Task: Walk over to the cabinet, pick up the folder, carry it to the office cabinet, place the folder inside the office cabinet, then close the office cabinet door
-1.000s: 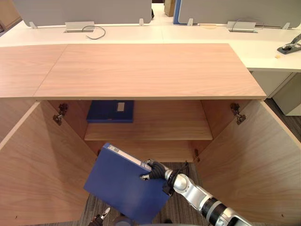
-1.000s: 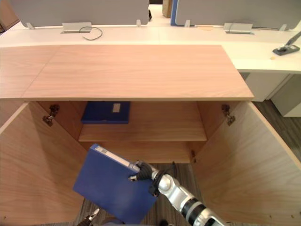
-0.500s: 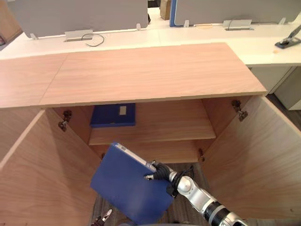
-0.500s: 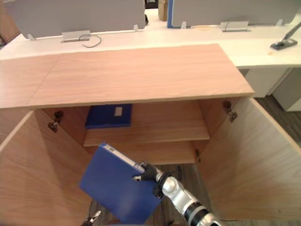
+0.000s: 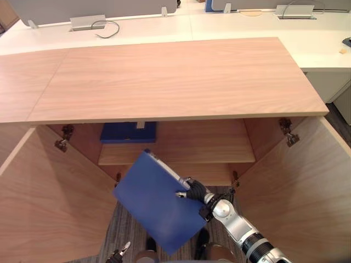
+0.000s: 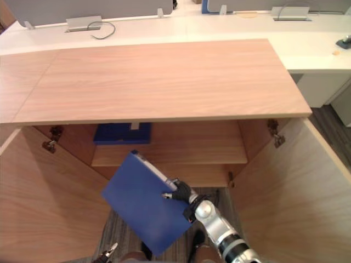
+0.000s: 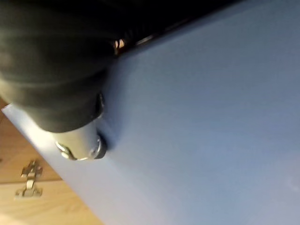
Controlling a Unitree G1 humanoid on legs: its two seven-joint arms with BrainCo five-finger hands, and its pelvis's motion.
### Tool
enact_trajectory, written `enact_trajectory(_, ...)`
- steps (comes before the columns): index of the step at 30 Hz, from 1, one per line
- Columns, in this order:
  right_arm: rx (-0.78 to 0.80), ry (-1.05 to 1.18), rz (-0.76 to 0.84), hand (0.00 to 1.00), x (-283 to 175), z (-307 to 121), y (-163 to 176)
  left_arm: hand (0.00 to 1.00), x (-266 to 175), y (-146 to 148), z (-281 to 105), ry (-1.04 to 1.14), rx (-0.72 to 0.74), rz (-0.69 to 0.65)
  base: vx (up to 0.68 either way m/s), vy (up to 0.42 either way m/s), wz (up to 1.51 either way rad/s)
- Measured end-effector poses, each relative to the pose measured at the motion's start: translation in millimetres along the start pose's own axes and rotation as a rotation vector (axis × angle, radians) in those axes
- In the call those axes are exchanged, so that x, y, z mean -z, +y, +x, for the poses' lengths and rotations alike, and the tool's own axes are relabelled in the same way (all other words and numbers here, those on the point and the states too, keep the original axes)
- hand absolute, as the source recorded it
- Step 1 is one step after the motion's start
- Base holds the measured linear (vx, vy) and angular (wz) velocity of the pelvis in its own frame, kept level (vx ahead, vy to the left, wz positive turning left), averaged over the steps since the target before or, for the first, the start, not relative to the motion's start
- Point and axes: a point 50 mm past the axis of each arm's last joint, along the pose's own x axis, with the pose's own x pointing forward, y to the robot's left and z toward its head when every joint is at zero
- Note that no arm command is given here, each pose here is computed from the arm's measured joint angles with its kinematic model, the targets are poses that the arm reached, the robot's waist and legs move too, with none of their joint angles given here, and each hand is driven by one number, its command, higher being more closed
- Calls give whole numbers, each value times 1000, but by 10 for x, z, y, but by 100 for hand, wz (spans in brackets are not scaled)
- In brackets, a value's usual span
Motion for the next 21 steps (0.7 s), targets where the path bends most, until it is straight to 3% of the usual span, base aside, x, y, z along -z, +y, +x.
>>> enact_trajectory(8,14,-6,25,100,-11,-23,36,0,-192,-308,14,-82,126,96,166,18,4)
enact_trajectory(17,-2,30,9,100,80,-18,6,0,-152,-261,10,-68,124,130,6,64,-13)
enact_trajectory(20,69,170,240,100,427,-72,-78,0,-161,-243,12,-70,119,113,-90,48,2)
enact_trajectory(21,171,202,441,100,537,-102,-163,0,-158,-218,14,-67,109,97,-100,24,4)
